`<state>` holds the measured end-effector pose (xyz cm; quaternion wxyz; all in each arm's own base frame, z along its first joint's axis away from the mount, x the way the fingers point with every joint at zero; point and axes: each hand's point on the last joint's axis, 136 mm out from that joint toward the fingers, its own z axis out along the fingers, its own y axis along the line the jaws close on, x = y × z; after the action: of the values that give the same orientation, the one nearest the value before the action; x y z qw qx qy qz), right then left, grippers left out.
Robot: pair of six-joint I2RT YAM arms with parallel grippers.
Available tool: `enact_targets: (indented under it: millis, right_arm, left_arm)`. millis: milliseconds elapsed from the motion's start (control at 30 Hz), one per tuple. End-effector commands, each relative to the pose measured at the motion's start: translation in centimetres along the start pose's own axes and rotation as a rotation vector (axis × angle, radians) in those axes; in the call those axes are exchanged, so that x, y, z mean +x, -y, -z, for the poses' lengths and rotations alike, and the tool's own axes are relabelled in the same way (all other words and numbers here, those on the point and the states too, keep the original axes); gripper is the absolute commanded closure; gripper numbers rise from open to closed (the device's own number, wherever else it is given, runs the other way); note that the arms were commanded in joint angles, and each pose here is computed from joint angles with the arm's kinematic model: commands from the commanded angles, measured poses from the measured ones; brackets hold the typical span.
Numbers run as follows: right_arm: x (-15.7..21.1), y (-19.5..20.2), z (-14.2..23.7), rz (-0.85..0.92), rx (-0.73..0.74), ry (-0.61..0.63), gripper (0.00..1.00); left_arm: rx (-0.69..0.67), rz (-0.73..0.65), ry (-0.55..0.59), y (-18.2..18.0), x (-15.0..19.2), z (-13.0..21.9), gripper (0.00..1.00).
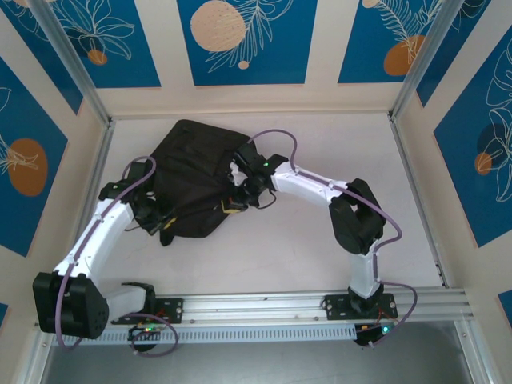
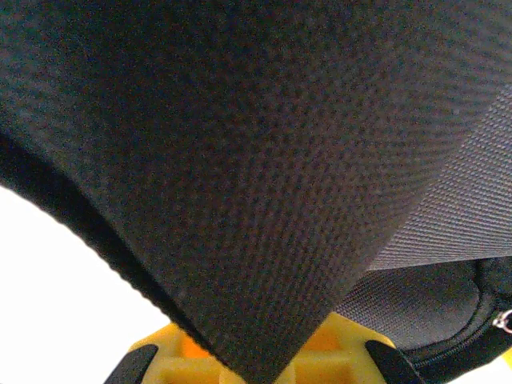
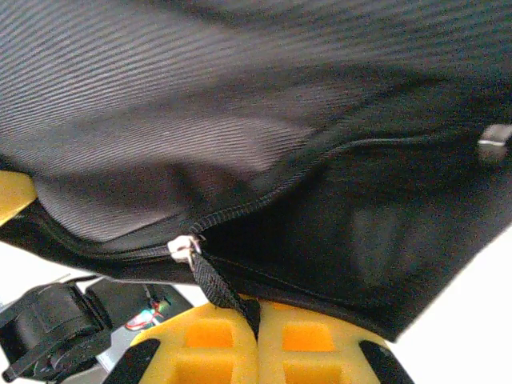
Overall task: Pack the student bag
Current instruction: Zip the student bag at the center of the table.
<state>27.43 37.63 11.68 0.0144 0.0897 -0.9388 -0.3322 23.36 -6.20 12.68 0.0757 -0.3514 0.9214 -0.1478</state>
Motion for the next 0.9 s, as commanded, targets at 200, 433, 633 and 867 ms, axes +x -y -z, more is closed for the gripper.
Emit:
enact_targets:
  millis: [200, 433, 633, 867]
  right_arm:
    - [-3.2, 4.3, 4.4, -0.133, 0.094, 0.144, 1.0]
    - [-4.1, 4.7, 5.1, -0.15, 0.084, 0.158, 1.0]
    - [-3.9, 5.6, 5.4, -0.161, 0.108, 0.166, 1.0]
    - [-3.9, 8.3, 7.0, -0.238, 0.154, 0.215, 1.0]
  left_arm:
    - [-0.089, -0.001, 0.04, -2.4, -0.4, 0.4, 1.0]
    - [-0.056, -0.016, 0.035, -1.6, -0.4, 0.3, 1.0]
    - [0.09, -0.115, -0.043, 2.0, 1.5, -0.6, 1.0]
    - [0.141, -0.612, -0.249, 6.9, 10.6, -1.5, 1.0]
